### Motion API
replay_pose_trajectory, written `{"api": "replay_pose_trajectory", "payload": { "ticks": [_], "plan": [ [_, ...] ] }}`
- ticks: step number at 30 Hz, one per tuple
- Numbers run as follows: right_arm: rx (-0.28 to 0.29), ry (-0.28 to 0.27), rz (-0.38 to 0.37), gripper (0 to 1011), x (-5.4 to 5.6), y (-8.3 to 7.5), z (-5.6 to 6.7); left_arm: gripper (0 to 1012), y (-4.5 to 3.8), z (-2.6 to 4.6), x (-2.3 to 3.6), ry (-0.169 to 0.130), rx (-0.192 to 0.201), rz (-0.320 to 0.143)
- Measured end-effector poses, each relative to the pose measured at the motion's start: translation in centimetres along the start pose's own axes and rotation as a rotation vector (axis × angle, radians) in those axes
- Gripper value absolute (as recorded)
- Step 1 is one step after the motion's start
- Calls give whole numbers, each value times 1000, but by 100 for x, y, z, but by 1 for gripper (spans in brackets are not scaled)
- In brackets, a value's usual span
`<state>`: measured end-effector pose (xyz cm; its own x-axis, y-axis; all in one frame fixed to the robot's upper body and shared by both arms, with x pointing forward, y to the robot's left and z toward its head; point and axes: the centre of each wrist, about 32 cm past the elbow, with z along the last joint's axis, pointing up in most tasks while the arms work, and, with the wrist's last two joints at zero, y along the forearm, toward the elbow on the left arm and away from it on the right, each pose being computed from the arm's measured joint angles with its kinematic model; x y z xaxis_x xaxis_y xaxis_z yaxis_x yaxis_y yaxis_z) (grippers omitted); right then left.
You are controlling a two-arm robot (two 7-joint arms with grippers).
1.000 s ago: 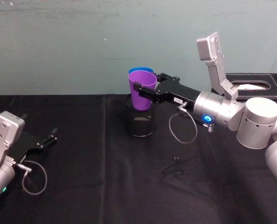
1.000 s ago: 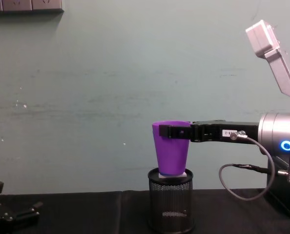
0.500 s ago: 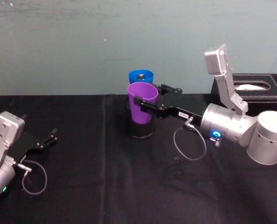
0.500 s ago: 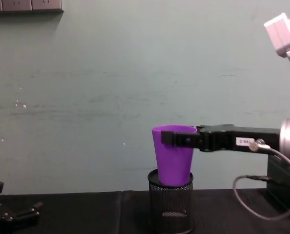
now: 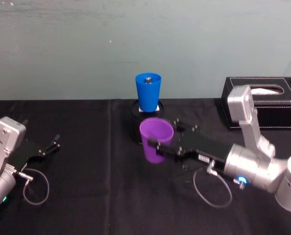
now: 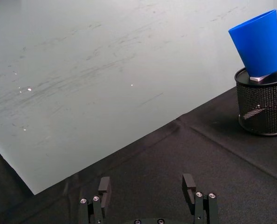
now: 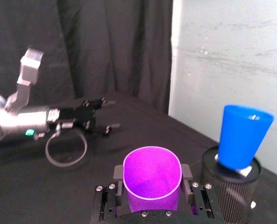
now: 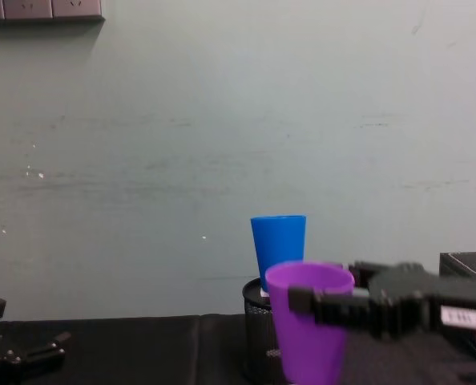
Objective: Pick up one cup with a gripper and tap it against the other cup.
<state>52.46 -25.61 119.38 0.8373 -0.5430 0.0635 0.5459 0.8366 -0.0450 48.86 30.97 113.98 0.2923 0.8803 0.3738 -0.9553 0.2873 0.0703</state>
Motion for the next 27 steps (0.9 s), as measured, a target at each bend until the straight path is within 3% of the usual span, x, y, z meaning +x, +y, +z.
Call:
{"api": "replay_pose_trajectory", "payload": {
  "ticks": [7,15,20,27],
  "plan": [
    [-25,-57,8,726,-122,-109,-196,1000,0,0,0,0,0,0],
    [-27,-126,-11,726,-216,-95,-433,1000,0,0,0,0,0,0],
    [-10,-101,-30,726,-242,-59,-588,1000,0,0,0,0,0,0],
    [-3,-65,-44,726,-247,-26,-679,1000,0,0,0,0,0,0]
  ]
}}
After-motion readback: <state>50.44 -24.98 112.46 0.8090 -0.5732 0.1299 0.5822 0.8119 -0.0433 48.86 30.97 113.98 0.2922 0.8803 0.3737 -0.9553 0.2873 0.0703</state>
